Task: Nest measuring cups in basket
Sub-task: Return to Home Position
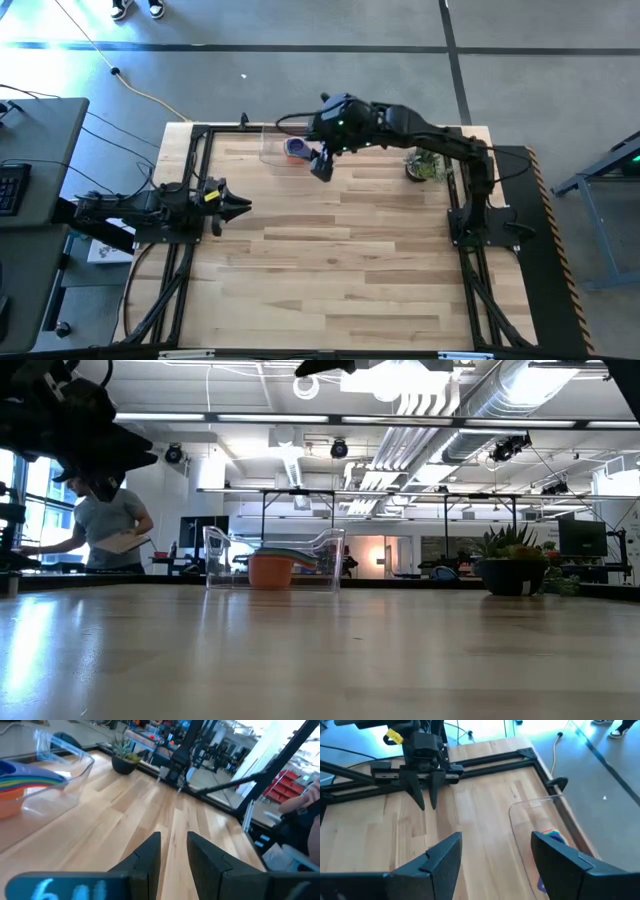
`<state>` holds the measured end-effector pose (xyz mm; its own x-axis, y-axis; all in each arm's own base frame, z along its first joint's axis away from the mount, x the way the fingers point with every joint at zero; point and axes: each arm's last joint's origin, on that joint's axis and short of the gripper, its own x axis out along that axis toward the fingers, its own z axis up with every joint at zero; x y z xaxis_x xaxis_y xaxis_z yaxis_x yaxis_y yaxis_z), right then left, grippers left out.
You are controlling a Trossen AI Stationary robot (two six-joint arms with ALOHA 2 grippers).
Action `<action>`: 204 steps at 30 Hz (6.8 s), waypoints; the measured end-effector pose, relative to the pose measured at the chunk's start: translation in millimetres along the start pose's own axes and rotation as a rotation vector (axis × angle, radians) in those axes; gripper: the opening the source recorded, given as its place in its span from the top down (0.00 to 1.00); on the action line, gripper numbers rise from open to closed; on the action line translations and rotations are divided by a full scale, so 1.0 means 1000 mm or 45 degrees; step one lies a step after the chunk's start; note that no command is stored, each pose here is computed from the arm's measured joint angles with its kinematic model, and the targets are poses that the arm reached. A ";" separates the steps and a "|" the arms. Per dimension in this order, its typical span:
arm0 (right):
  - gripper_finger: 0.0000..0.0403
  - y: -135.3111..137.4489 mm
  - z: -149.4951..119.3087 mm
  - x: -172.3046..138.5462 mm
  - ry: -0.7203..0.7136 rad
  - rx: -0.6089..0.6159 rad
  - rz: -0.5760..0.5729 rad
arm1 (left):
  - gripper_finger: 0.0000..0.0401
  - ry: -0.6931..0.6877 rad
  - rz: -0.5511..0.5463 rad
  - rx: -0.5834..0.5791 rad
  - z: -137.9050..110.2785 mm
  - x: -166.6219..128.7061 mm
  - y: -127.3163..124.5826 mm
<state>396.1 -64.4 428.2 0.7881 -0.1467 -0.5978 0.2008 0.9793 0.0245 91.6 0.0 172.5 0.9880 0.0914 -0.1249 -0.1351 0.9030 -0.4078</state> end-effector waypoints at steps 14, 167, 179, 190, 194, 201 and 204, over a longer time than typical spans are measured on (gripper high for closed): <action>0.43 -0.002 -0.001 -0.019 0.022 -0.098 -0.002 | 0.79 0.004 0.019 -0.066 -0.001 0.000 0.001; 0.43 0.067 -0.007 -0.197 -0.371 -0.294 0.900 | 0.79 0.005 0.014 0.042 0.000 0.000 0.001; 0.43 0.068 -0.005 -0.188 -0.349 -0.290 0.894 | 0.79 0.006 0.014 0.042 -0.001 0.000 0.001; 0.43 0.070 -0.005 -0.177 -0.306 -0.271 0.886 | 0.79 0.005 0.014 0.042 0.000 0.000 0.000; 0.43 0.070 -0.005 -0.176 -0.283 -0.243 0.888 | 0.79 0.005 0.014 0.042 0.000 0.000 0.001; 0.43 0.070 -0.005 -0.175 -0.284 -0.251 0.892 | 0.79 0.005 0.014 0.042 0.000 0.000 0.001; 0.43 0.070 -0.005 -0.175 -0.284 -0.252 0.891 | 0.79 0.005 0.014 0.042 0.000 0.000 0.000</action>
<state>268.9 30.9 530.4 0.7965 0.5137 -0.3189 -0.4806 0.8579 0.1818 91.6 0.2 171.8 0.9862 0.0994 -0.1328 -0.1429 0.9155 -0.3762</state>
